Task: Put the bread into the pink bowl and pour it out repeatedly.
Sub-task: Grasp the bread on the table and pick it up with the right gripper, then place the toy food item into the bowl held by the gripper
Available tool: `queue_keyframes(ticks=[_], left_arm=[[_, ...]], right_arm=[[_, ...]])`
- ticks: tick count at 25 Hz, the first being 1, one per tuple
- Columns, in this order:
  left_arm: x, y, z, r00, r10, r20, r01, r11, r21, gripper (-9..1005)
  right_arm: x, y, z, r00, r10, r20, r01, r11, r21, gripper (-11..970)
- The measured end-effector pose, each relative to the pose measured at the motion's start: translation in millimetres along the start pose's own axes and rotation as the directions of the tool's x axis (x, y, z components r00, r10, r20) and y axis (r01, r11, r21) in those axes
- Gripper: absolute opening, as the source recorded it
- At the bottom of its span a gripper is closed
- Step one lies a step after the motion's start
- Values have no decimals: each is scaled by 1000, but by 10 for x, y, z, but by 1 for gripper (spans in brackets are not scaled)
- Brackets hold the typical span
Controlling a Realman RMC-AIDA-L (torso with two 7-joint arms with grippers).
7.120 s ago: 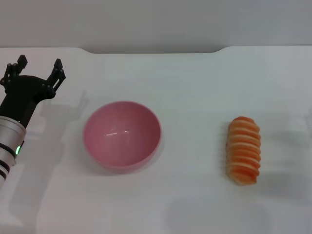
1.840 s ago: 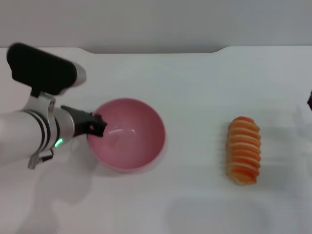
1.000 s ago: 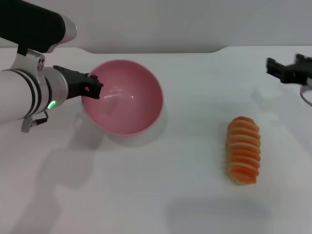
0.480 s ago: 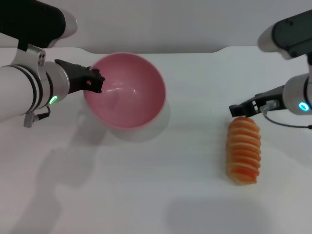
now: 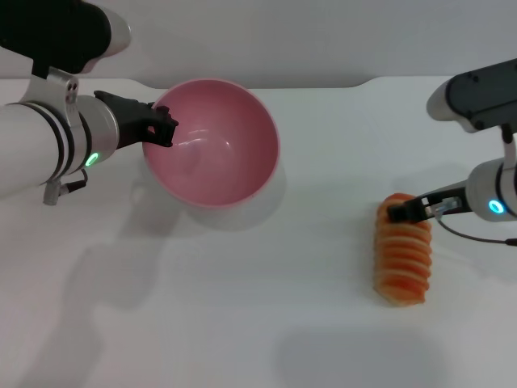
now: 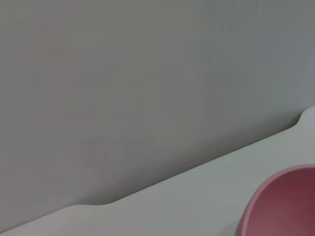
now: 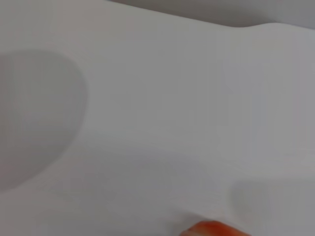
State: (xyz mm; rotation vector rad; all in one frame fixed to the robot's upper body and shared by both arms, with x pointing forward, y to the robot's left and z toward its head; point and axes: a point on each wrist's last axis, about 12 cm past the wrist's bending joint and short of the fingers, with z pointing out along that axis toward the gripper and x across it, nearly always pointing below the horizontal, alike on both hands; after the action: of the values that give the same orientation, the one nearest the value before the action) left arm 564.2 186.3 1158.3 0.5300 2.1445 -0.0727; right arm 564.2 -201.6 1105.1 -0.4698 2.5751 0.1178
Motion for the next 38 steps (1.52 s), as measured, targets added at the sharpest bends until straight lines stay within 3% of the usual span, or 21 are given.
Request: queue_keyframes(ticks=[8, 14, 18, 20, 29, 38], left_arm=[[-12, -11, 2, 1000, 6, 3, -6, 1000, 1, 40], [-1, -9, -6, 999, 46, 22, -46, 999, 1, 40], [13, -65, -21, 995, 94, 31, -94, 995, 18, 40], [4, -70, -25, 996, 81, 39, -82, 996, 25, 40], [24, -33, 57, 998, 62, 20, -63, 998, 21, 40], [127, -20, 236, 998, 44, -40, -43, 999, 26, 41]], right_arm=[[12, 59, 158, 1000, 2, 8, -2, 1000, -23, 735], [-5, 155, 260, 996, -82, -31, 81, 997, -17, 735], [-14, 211, 206, 992, -122, -12, 122, 993, -7, 622], [-36, 236, 155, 991, -135, 11, 135, 991, 4, 565], [-277, 298, -318, 974, -168, 153, 164, 986, 38, 485], [-515, 542, -925, 923, -246, 297, 242, 969, 50, 437]])
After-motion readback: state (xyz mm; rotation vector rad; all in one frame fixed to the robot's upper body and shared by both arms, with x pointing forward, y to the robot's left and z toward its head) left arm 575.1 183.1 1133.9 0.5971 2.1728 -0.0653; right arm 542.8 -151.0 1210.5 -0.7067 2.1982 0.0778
